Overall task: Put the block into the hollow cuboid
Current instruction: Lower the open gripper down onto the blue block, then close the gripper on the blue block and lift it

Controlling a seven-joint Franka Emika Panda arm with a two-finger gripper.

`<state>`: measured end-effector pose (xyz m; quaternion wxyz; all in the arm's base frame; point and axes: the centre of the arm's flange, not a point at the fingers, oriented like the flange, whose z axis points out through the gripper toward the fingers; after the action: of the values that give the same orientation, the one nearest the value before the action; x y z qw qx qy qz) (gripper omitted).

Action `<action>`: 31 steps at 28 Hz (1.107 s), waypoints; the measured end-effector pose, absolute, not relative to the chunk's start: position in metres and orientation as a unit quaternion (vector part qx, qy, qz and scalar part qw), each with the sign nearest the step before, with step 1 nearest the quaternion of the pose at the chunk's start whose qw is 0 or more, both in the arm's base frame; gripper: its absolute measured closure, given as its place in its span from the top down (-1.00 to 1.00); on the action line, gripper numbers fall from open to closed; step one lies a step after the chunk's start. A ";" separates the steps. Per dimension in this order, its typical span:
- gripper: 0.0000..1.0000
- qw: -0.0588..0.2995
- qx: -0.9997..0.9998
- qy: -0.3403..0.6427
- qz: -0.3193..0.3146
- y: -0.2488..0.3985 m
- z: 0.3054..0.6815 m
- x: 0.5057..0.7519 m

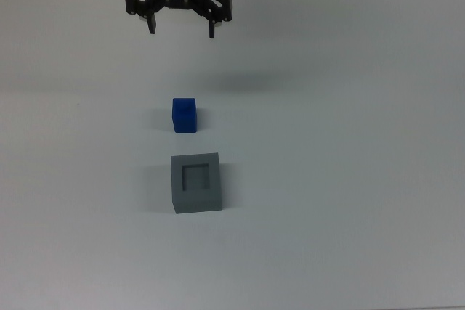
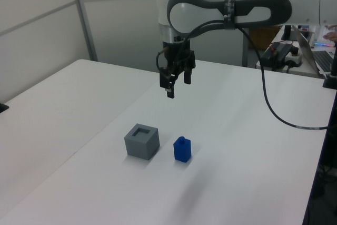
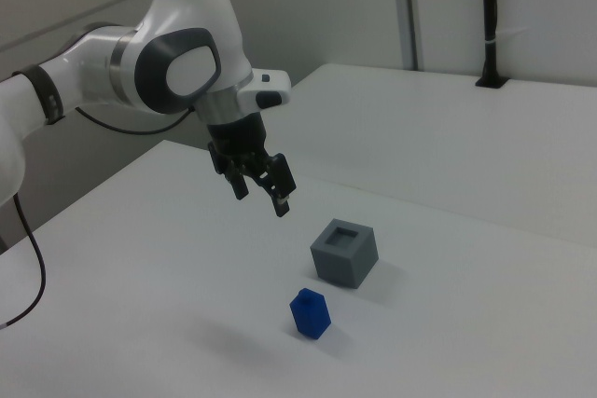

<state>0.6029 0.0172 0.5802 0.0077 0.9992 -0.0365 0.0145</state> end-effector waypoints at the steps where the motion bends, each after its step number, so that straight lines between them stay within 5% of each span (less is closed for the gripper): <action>1: 1.00 0.008 0.999 -0.036 0.014 0.017 0.580 0.603; 5: 1.00 0.006 1.000 -0.016 0.015 0.020 0.560 0.605; 16: 1.00 0.007 1.000 0.000 0.010 0.022 0.432 0.600; 31: 1.00 0.016 1.000 0.003 0.010 0.018 0.355 0.607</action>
<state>0.6072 0.0175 0.3547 0.0159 0.9998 0.0032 0.0098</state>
